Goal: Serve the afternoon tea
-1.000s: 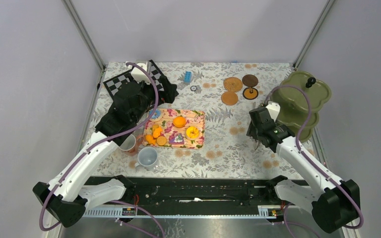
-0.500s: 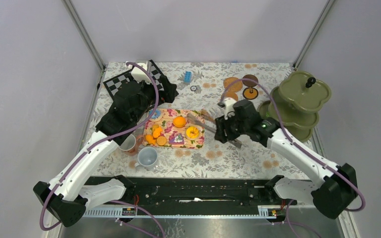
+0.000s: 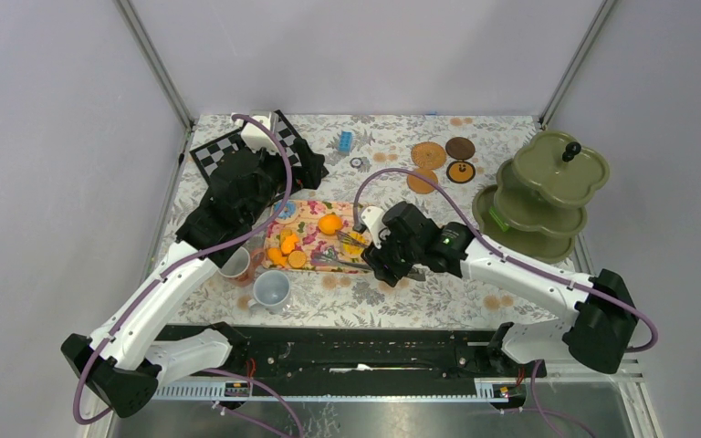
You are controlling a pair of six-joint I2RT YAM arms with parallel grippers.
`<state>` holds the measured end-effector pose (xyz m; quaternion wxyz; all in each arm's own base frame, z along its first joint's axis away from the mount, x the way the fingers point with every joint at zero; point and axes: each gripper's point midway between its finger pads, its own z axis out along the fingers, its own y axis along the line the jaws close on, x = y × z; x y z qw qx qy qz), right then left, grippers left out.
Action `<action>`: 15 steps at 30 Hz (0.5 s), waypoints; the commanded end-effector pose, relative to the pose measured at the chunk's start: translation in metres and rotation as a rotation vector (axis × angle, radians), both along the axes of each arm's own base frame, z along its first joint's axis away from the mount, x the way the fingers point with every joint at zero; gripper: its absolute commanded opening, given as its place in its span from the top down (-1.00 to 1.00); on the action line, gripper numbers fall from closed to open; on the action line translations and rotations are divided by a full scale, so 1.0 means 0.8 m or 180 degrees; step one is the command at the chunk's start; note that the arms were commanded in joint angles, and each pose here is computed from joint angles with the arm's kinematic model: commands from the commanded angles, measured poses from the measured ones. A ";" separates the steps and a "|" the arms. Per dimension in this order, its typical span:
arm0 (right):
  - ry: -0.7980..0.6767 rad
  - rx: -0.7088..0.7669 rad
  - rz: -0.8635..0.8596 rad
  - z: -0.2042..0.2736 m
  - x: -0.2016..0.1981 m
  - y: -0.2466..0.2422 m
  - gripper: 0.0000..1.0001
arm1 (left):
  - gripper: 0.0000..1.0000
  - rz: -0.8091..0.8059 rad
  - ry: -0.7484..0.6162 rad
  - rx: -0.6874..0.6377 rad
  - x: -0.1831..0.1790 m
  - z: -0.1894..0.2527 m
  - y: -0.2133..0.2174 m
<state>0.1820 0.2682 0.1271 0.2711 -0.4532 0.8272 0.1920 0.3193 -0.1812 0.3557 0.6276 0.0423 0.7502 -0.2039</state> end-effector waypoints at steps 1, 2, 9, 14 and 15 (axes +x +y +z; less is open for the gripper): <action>-0.0317 -0.0177 0.0029 0.011 0.022 0.003 -0.23 | -0.98 0.0048 -0.0128 -0.0048 0.003 0.017 0.004; -0.0314 -0.0209 0.0042 0.008 0.022 0.004 -0.23 | -0.98 0.0052 -0.0124 -0.0045 0.003 0.017 0.005; -0.0254 -0.0265 0.0126 -0.006 0.019 0.011 -0.23 | -0.98 0.0042 -0.0119 -0.0043 0.004 0.016 0.003; -0.0219 -0.0329 0.0084 -0.016 0.024 0.015 -0.23 | -0.98 0.0046 -0.0116 -0.0041 0.004 0.015 0.004; -0.0212 -0.0345 0.0064 -0.018 0.025 0.015 -0.22 | -0.98 0.0045 -0.0118 -0.0042 0.004 0.016 0.004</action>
